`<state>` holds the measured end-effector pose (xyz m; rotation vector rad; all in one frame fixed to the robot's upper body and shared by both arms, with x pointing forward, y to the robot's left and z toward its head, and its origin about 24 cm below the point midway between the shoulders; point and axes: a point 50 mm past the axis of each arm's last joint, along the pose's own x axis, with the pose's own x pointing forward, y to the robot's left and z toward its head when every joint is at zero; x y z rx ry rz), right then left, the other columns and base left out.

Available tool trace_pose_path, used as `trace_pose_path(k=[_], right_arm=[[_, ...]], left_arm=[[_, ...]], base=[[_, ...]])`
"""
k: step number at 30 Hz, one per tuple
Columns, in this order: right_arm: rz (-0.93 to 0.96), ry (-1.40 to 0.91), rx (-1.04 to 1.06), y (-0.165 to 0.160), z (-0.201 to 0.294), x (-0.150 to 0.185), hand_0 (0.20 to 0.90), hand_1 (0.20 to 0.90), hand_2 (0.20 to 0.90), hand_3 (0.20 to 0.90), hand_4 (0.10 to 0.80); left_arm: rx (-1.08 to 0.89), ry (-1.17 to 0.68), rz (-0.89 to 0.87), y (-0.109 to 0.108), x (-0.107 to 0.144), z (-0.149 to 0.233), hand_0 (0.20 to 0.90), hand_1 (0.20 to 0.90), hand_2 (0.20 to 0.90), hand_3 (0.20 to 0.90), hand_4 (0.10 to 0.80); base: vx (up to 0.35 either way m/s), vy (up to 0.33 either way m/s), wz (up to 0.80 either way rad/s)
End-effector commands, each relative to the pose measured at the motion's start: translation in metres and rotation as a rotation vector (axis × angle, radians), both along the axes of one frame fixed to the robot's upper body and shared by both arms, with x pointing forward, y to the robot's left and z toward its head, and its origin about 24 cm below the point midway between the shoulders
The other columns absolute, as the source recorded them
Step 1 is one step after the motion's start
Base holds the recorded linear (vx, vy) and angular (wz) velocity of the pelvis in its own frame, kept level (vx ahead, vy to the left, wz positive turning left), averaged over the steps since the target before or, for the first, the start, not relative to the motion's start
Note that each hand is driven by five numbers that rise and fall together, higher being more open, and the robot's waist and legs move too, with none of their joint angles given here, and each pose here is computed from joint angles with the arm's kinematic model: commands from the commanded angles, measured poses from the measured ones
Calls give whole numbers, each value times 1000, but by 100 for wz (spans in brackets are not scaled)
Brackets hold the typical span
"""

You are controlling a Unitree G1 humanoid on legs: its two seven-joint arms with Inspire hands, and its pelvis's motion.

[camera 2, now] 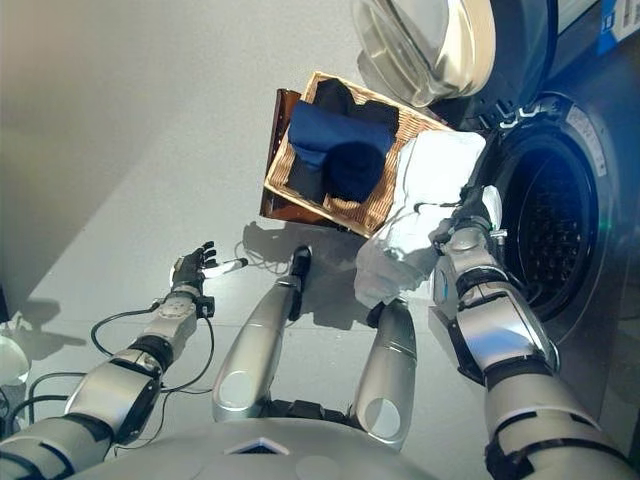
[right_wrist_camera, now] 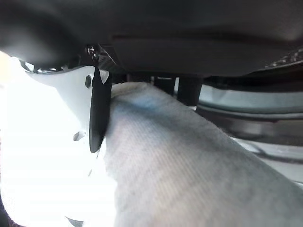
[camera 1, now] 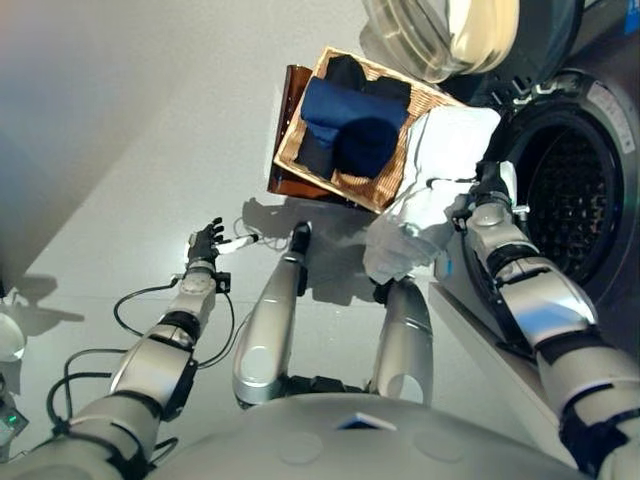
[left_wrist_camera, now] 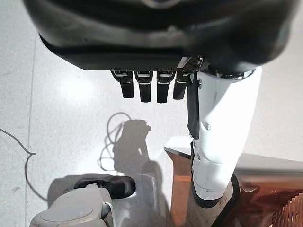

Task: Pick up the clothes and place them into the washing machine

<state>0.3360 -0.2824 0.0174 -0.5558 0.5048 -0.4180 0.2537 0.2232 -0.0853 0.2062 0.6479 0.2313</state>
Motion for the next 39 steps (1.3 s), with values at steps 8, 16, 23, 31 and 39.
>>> trace_pose_path(k=[8,16,23,31,39], right_arm=[[-5,-1,-11,-17,-8,-15,200,200,200,200,300],[-58,50,-14,-35,-19,-33,200,200,200,200,300],[-68,33,-24,-39,-16,-33,200,200,200,200,300],[-34,23,-34,-30,-13,-26,200,200,200,200,300],[-3,3,-47,-24,-4,-16,900,900,900,900,800]], left_arm=[[72,74,-4,15,-20,-11,900,900,900,900,800],[71,117,-18,15,-30,-18,900,900,900,900,800],[68,112,-15,16,-30,-18,900,900,900,900,800],[63,107,-17,14,-29,-17,900,900,900,900,800],[58,114,8,17,-30,-17,900,900,900,900,800]], base=[[-14,-8,0],[-8,-5,-2],[-9,-10,-13],[-13,-17,-5],[0,0,0]])
